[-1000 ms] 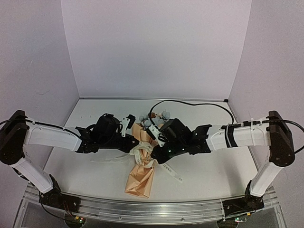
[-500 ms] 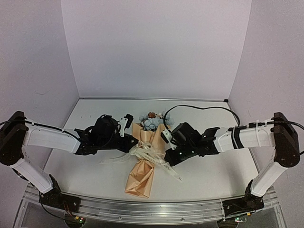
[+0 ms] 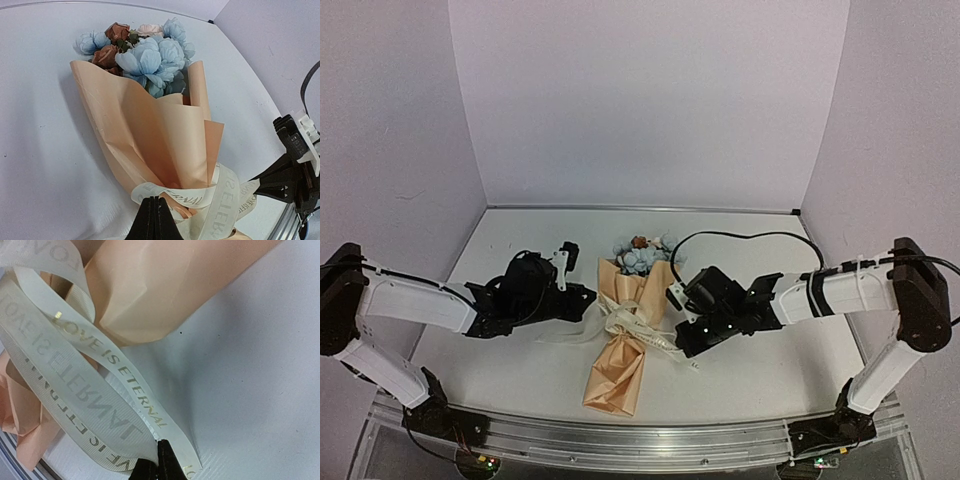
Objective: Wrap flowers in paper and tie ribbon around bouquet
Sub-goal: Tie the half-tied ribbon around the folded bouquet.
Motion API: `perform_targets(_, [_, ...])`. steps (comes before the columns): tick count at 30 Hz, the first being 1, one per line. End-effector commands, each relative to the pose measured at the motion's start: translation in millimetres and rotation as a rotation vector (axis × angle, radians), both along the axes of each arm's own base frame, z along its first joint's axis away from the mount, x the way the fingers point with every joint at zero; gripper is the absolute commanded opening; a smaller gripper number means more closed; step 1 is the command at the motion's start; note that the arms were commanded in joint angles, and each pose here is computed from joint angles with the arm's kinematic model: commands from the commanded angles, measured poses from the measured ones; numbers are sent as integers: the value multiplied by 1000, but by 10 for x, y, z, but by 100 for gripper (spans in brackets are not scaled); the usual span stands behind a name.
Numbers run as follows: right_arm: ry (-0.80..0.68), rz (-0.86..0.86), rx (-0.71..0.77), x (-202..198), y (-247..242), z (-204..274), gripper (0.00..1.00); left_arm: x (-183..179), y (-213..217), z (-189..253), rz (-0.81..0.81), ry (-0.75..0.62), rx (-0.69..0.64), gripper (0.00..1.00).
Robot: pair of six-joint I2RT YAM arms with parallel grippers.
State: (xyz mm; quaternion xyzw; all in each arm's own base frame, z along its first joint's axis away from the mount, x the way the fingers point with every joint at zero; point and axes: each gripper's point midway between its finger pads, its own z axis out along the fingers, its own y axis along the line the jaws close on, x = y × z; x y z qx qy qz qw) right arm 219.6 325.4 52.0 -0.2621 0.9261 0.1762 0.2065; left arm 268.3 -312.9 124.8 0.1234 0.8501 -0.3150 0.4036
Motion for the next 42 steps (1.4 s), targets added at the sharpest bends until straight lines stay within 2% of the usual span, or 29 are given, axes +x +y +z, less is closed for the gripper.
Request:
perform_targets(1, [-29, -39, -22, 46, -127, 31, 0, 32, 86, 147, 60, -35, -59, 0])
perform_targets(10, [-16, -52, -87, 6, -304, -43, 0, -35, 129, -97, 51, 13, -23, 0])
perform_targets(17, [37, 4, -105, -114, -300, 20, 0, -89, 92, -178, 16, 32, -22, 0])
perform_targets(35, [-52, 230, -416, -244, -559, 101, 0, -117, 190, -286, 33, 43, 12, 0])
perform_targets(42, [-47, 225, -449, -250, -616, 40, 0, -144, 247, -344, 47, 55, 12, 0])
